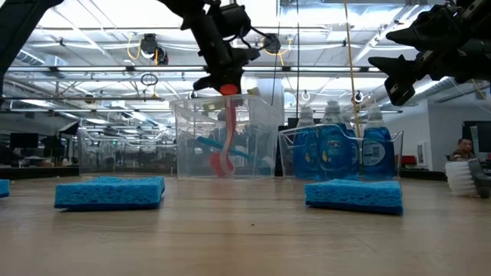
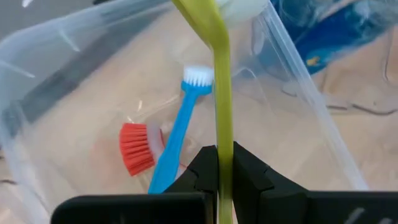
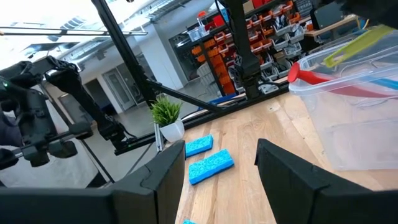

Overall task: Pick & Place Kitchen Sink Supplies
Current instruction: Put the light green dish brush into the transparent container

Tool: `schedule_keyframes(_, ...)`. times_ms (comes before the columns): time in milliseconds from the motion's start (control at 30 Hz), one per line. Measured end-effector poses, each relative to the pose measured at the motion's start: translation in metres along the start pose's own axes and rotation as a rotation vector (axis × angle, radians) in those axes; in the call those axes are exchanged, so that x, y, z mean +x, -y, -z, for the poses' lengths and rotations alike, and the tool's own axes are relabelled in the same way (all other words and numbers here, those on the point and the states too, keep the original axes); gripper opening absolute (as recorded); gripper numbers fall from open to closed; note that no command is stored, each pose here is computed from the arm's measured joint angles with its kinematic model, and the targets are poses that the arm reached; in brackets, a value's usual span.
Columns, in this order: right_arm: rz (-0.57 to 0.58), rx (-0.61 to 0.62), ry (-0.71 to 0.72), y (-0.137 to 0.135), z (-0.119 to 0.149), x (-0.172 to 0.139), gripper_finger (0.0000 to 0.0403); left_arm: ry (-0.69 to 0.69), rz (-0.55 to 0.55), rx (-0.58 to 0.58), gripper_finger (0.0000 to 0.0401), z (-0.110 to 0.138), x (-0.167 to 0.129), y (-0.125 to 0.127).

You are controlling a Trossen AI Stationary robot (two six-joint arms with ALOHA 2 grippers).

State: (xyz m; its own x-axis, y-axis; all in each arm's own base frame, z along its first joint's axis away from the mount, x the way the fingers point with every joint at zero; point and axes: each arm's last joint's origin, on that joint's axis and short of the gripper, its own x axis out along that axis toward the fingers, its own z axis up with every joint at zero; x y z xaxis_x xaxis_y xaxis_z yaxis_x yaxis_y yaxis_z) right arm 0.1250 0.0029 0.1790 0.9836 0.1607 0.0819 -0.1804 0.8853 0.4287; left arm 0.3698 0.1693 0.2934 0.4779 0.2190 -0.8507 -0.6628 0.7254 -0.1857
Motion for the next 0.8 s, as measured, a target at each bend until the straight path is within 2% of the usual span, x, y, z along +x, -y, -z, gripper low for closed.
schedule_keyframes(567,0.017,0.002,-0.028,0.001,0.003,0.0,0.0185,-0.05,0.024,0.183,0.002,0.006,0.007,0.006)
schedule_keyframes(800,0.016,0.002,-0.028,0.002,0.003,0.0,0.0185,-0.134,0.02,0.211,0.002,0.011,0.031,0.003)
